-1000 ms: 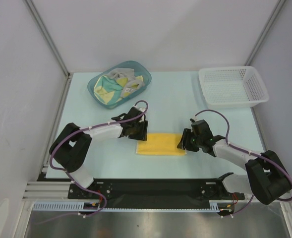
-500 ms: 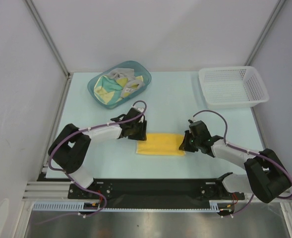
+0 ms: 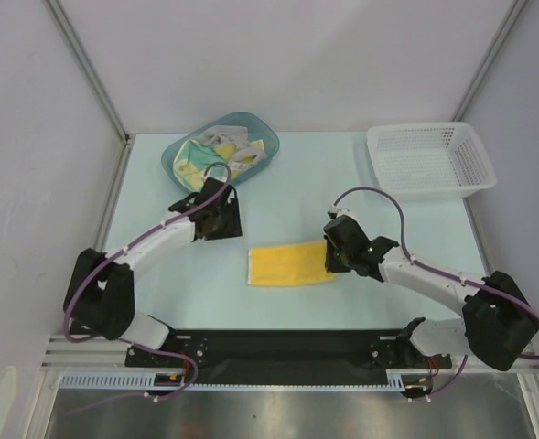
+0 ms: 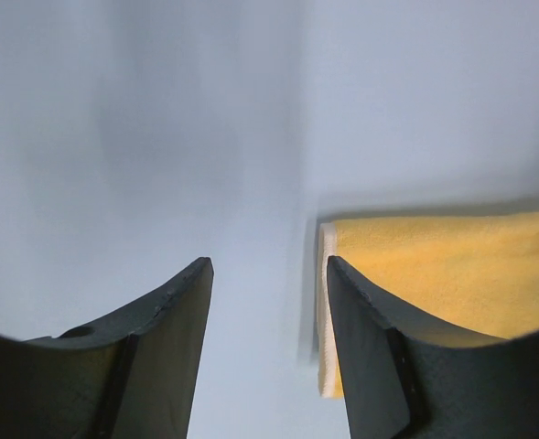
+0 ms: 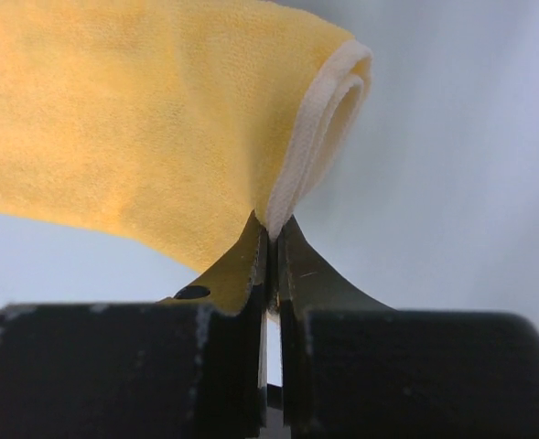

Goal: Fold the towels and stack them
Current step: Neatly place the folded towel into the bin

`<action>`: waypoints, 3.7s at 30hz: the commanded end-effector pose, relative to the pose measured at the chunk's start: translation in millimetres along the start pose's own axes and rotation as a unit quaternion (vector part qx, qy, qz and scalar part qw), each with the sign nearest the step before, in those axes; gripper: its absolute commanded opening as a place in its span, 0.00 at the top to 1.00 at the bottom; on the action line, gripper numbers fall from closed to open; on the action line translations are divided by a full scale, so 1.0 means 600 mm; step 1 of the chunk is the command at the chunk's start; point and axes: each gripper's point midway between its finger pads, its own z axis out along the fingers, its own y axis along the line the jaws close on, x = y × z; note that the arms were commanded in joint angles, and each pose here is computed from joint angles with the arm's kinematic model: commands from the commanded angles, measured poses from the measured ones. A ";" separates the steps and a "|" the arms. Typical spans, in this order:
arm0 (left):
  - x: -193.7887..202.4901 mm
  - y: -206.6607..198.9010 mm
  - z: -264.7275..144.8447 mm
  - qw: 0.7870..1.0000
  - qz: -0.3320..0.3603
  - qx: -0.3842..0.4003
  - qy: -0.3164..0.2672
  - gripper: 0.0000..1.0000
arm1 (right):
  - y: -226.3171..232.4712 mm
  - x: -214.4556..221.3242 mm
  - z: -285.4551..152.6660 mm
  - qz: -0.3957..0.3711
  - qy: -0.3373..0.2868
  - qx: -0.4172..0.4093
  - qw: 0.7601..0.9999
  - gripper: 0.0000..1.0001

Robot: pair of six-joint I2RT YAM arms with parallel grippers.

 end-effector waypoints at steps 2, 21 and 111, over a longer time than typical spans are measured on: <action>-0.061 0.000 -0.062 0.998 0.007 0.000 -0.055 0.40 | -0.025 -0.067 -0.006 -0.021 -0.027 0.046 0.998 1.00; -0.036 -0.008 -0.057 0.998 0.033 0.033 -0.041 0.38 | -0.144 -0.370 0.026 -0.027 -0.032 0.063 0.997 1.00; -0.113 -0.072 -0.103 0.990 0.072 0.097 -0.068 0.30 | -0.700 -0.556 -0.015 0.165 -0.151 0.305 0.926 0.56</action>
